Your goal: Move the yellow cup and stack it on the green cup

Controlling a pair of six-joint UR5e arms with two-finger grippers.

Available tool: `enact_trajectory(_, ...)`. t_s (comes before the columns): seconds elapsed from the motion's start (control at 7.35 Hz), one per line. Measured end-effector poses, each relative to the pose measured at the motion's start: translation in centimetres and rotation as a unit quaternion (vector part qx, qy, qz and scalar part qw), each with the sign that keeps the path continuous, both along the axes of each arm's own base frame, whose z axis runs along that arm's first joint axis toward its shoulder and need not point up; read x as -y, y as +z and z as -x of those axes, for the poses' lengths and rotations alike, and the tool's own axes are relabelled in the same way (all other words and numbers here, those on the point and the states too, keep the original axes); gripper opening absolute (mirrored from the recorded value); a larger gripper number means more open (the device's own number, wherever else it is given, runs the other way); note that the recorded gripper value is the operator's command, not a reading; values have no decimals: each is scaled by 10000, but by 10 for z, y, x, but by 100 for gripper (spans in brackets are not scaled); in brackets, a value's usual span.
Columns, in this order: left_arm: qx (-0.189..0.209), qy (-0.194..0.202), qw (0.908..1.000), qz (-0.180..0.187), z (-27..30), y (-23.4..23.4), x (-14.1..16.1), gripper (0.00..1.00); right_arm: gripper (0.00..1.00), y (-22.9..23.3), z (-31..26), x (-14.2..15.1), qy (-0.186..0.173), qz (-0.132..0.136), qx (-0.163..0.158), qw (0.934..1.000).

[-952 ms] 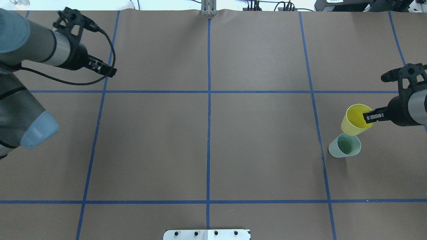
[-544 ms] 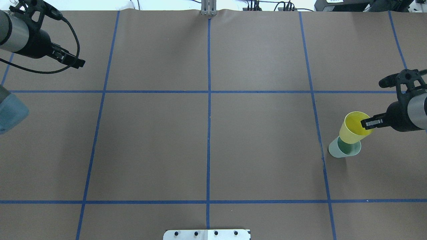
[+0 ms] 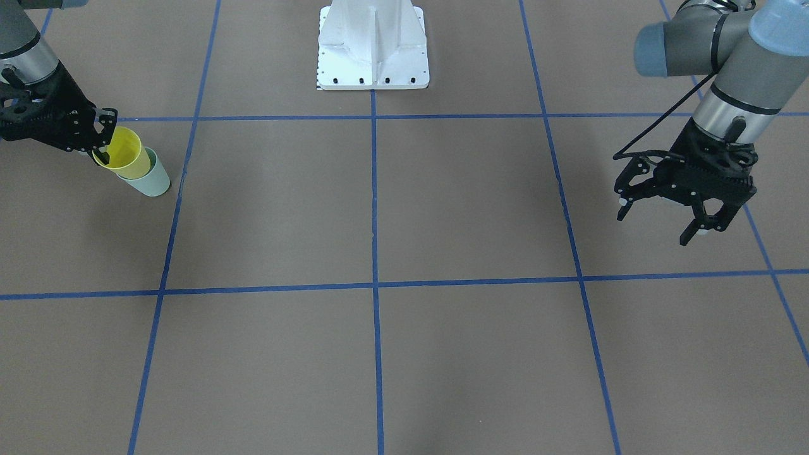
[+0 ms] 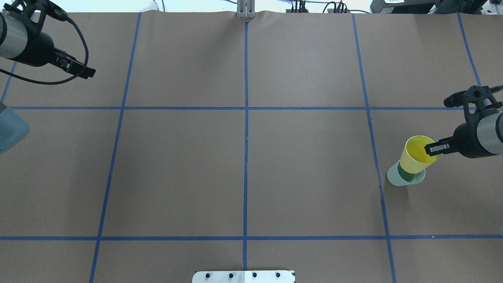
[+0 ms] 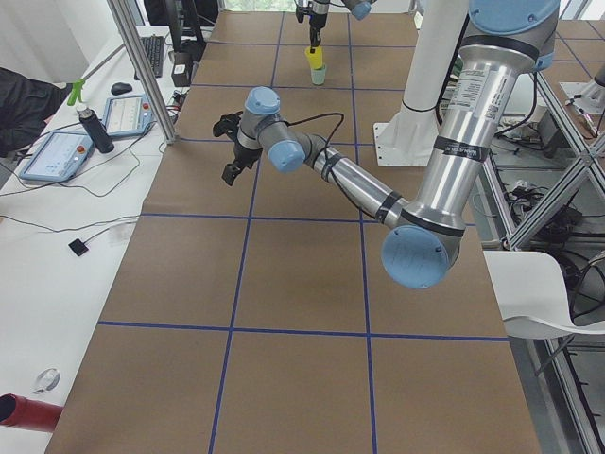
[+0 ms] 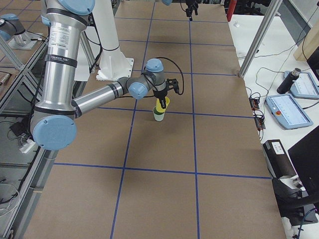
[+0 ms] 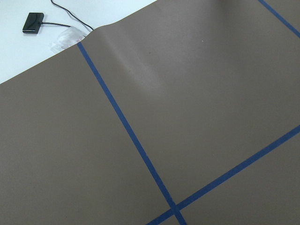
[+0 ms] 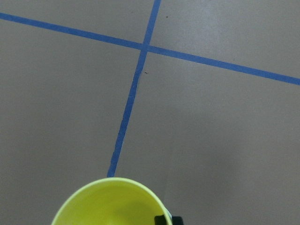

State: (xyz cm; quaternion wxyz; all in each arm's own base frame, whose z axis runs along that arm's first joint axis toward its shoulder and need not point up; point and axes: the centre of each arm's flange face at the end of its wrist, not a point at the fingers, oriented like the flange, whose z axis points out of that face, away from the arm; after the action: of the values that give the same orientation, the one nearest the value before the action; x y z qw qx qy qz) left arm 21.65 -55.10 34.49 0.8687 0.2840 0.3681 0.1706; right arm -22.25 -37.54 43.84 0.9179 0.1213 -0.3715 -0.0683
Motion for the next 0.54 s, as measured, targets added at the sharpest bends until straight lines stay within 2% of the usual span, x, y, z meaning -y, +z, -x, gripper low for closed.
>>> enact_trajectory(0.41,12,-26,10000,17,2,2,2,100,0,2,5,-3,-80,39,3,10000)
enact_trajectory(0.54,19,-38,10000,30,3,3,3,100,50,2,6,-3,-100,40,7,9999)
